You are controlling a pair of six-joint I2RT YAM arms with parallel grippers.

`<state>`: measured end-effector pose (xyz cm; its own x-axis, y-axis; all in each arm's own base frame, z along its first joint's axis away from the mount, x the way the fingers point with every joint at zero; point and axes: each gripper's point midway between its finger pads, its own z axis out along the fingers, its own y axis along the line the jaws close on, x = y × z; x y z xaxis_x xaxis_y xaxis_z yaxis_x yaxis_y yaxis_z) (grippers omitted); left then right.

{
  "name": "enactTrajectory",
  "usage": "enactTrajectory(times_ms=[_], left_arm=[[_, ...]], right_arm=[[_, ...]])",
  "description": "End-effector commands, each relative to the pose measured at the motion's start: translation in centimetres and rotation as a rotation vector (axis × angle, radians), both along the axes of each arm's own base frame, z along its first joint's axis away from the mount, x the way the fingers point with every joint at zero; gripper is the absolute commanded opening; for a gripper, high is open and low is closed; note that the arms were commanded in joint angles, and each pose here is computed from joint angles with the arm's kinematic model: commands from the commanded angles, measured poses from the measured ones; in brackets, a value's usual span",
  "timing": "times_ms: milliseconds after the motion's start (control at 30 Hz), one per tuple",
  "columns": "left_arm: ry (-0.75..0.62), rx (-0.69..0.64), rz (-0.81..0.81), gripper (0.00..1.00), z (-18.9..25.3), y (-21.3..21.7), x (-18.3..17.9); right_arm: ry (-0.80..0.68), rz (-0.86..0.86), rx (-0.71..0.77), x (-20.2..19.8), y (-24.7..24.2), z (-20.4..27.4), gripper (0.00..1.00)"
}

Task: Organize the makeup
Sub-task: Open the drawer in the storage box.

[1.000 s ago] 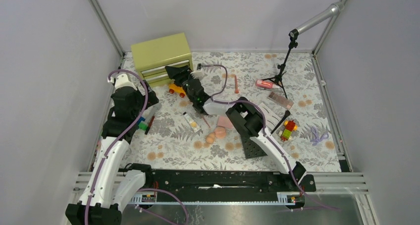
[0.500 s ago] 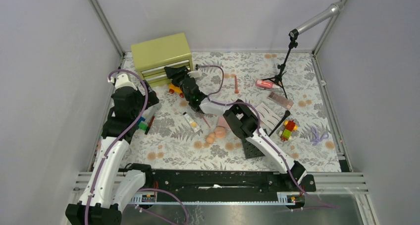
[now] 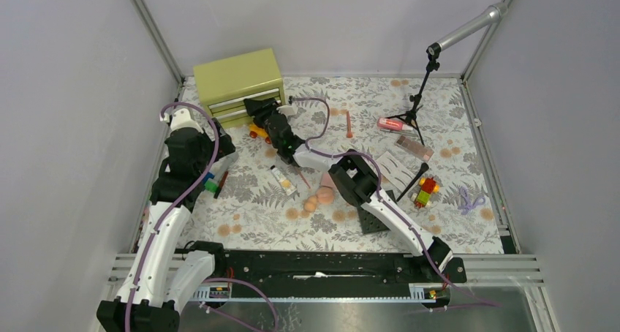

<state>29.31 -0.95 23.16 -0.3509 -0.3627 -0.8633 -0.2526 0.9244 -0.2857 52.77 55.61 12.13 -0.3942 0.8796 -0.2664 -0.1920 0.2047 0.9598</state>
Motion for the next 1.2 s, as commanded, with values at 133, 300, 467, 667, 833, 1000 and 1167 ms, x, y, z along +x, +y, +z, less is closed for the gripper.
enactTrajectory(times_ms=[133, 300, 467, 667, 833, 1000, 1167], left_arm=[[-0.074, -0.002, -0.028, 0.99, 2.6, -0.5, 0.6], [-0.074, -0.002, -0.034, 0.99, 2.6, -0.5, 0.6], [-0.076, -0.002, -0.038, 0.99, 2.7, -0.6, 0.6], [-0.074, -0.002, -0.040, 0.99, 2.6, -0.6, 0.6], [-0.075, -0.002, -0.044, 0.99, 2.6, -0.7, 0.6], [-0.074, -0.002, -0.047, 0.99, 2.6, -0.7, 0.6], [-0.075, -0.002, -0.047, 0.99, 2.6, -0.7, 0.6]], right_arm=[[-0.048, -0.050, 0.103, 1.6, -1.1, 2.9, 0.56], [-0.055, -0.051, 0.114, 1.6, -1.1, 3.3, 0.56], [-0.047, -0.074, 0.134, 1.9, -1.5, 3.3, 0.56], [-0.049, -0.084, 0.178, 2.1, -1.7, 3.5, 0.53], [-0.052, -0.088, 0.188, 2.2, -1.7, 3.6, 0.51], [-0.056, -0.093, 0.204, 2.4, -1.8, 4.0, 0.38], [-0.053, -0.099, 0.219, 2.5, -1.9, 4.2, 0.16]])
